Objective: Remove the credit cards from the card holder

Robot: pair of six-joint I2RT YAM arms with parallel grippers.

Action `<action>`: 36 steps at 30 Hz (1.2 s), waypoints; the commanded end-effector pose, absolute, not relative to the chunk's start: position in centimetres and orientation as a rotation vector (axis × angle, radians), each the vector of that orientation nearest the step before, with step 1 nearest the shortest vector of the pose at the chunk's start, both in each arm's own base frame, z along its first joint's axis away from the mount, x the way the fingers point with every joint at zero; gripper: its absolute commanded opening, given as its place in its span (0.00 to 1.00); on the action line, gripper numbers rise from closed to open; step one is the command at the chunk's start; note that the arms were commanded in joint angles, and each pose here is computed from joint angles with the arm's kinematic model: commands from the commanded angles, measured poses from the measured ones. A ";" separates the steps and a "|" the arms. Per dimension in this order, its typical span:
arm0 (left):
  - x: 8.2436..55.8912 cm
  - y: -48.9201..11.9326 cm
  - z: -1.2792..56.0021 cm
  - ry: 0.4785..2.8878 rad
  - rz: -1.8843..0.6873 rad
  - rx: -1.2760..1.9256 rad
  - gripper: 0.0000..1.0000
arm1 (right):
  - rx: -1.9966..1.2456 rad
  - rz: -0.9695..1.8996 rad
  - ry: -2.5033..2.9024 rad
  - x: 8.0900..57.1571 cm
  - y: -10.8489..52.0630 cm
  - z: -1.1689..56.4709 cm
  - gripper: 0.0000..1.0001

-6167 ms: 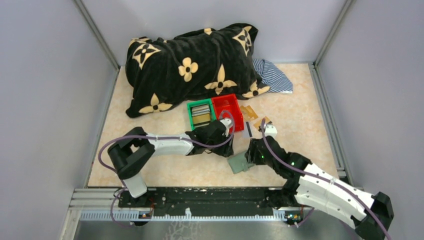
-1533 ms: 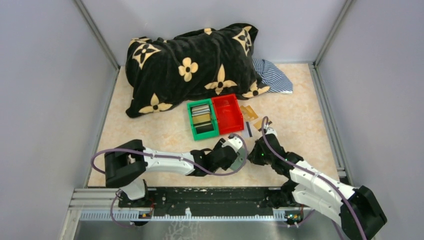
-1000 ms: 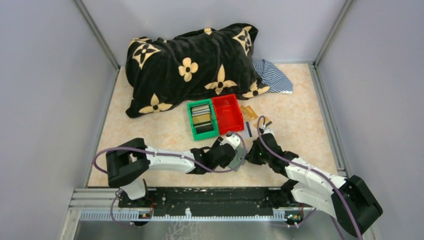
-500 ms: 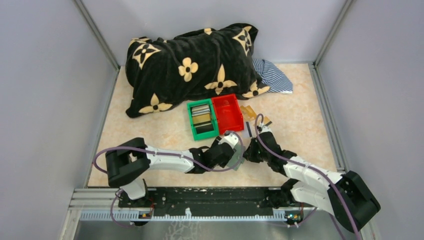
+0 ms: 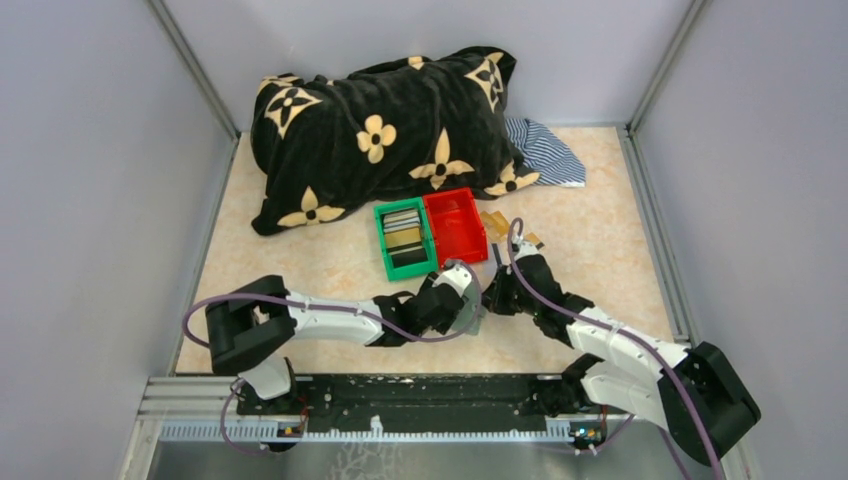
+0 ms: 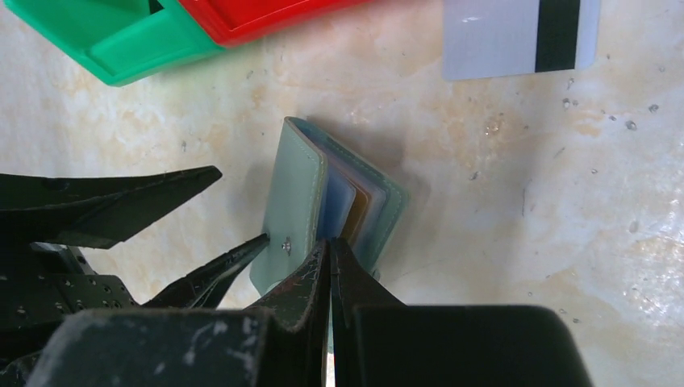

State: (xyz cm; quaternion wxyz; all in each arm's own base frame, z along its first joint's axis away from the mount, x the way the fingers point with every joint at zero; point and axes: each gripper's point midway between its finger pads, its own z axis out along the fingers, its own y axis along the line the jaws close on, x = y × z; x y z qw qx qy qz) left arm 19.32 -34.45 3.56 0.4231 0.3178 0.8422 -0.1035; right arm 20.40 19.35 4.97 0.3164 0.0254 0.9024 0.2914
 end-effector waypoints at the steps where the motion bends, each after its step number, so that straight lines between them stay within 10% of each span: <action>1: 18.4 -34.3 3.7 2.119 -0.334 0.803 0.58 | 0.005 0.892 2.241 22.1 21.5 8.9 0.00; 36: 20.0 -31.9 3.8 2.202 -0.281 0.600 0.58 | -0.176 1.031 2.191 21.7 24.4 10.9 0.00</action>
